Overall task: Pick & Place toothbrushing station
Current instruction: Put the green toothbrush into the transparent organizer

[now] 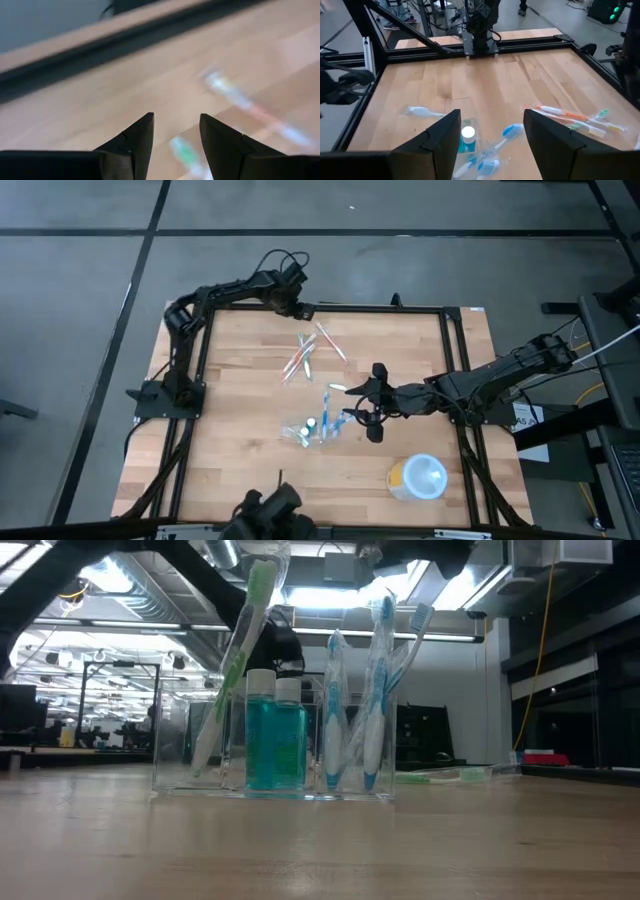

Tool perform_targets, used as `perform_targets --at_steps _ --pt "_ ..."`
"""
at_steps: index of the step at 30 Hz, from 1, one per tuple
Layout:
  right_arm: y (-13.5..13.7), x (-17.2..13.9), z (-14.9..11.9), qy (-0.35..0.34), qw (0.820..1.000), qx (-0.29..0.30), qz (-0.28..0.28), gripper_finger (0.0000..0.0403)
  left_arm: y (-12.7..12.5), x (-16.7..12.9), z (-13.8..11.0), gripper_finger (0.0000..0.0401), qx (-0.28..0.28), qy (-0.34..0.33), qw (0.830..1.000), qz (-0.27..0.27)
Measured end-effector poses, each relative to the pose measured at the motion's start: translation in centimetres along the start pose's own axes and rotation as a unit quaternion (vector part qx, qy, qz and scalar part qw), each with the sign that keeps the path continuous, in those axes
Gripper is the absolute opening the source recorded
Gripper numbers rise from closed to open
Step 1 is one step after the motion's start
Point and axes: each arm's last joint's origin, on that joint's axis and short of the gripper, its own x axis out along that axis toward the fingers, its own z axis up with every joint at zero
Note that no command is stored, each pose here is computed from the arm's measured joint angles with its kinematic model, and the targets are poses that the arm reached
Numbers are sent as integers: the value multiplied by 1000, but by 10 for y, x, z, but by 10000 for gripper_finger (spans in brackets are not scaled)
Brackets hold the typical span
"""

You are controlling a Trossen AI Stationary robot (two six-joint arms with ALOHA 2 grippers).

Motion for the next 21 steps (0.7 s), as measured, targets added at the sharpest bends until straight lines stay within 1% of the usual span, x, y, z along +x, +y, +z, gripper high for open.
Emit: perform_targets --at_steps 1,3,6,9,12,15,21 --pt "0 0 0 1 1000 -1 1 219 1 3 0 154 -1 17 1000 19" --pt "2 -1 -1 4 1000 -3 3 219 3 10 -2 154 2 49 998 39" --pt "2 -1 -2 5 1000 -6 3 219 3 19 -7 154 4 82 996 36" --pt "2 -1 -2 9 1000 -8 2 219 -3 23 -10 154 11 91 995 28" --pt "2 -1 -2 8 1000 -8 2 219 -8 23 -10 154 18 80 997 16" --pt "2 -1 -2 8 1000 -9 2 219 -10 23 -12 154 18 93 996 8" --pt "2 -1 -2 8 1000 -9 2 219 -17 24 -18 154 32 101 994 8"
